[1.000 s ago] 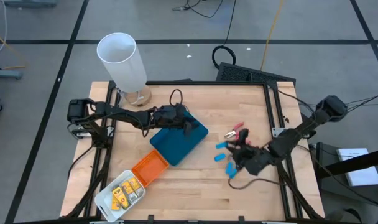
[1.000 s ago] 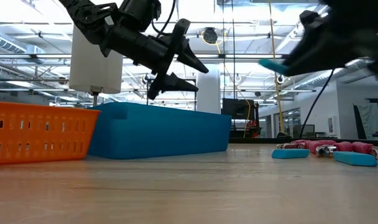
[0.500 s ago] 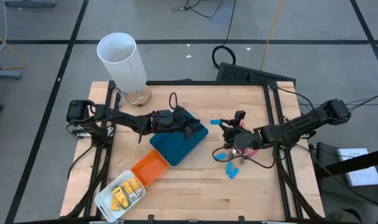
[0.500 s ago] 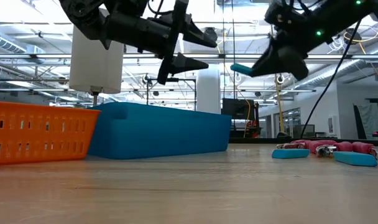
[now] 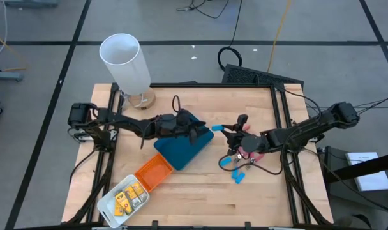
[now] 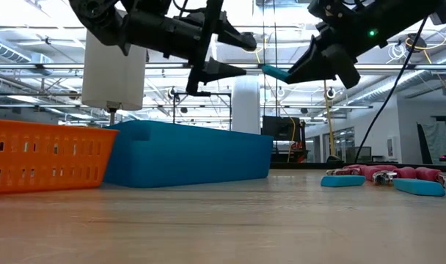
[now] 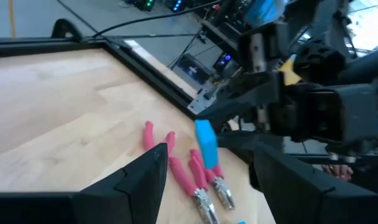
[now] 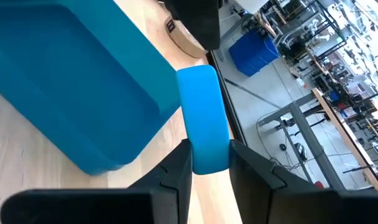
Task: Pick & Place School Supplies
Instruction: Put the blue eraser into the orange bin
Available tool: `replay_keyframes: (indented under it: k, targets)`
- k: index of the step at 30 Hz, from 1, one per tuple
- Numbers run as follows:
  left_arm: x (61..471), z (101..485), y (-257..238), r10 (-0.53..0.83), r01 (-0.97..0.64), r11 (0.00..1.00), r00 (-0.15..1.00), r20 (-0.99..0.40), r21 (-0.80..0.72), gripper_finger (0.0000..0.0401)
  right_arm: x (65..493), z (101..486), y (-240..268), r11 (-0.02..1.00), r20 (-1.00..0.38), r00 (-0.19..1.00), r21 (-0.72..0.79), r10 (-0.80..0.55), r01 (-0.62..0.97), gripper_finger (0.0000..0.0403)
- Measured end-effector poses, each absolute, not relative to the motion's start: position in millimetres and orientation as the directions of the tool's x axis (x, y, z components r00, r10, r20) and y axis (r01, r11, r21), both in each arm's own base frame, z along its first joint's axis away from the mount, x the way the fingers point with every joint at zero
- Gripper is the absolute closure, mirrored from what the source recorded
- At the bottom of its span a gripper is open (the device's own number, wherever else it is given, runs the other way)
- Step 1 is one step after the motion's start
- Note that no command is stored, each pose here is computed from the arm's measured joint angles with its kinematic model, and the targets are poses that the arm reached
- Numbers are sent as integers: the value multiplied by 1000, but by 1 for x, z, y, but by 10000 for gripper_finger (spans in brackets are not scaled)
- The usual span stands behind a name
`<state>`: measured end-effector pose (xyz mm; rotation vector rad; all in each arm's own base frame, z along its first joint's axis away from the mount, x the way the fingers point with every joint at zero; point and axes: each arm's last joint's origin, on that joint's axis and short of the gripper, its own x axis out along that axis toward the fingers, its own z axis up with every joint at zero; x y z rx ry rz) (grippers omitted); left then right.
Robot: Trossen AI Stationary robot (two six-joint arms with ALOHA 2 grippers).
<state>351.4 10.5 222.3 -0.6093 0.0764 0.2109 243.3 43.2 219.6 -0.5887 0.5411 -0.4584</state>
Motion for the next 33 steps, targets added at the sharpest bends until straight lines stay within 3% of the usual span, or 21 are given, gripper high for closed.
replay_keyframes:
  k: [10, 17, 33]
  targets:
    - [372, 204, 8, 158, -212, 785, 977, -143, -582, 158, 244, 221, 43, 735, -330, 772, -631, -543, 248, 319]
    - [389, 208, 6, 65, -123, 798, 991, -119, -589, 158, 244, 222, 43, 736, -327, 774, -628, -543, 251, 319]
    - [389, 212, 7, 100, -147, 812, 988, -115, -565, 158, 244, 222, 44, 735, -327, 774, -632, -542, 248, 319]
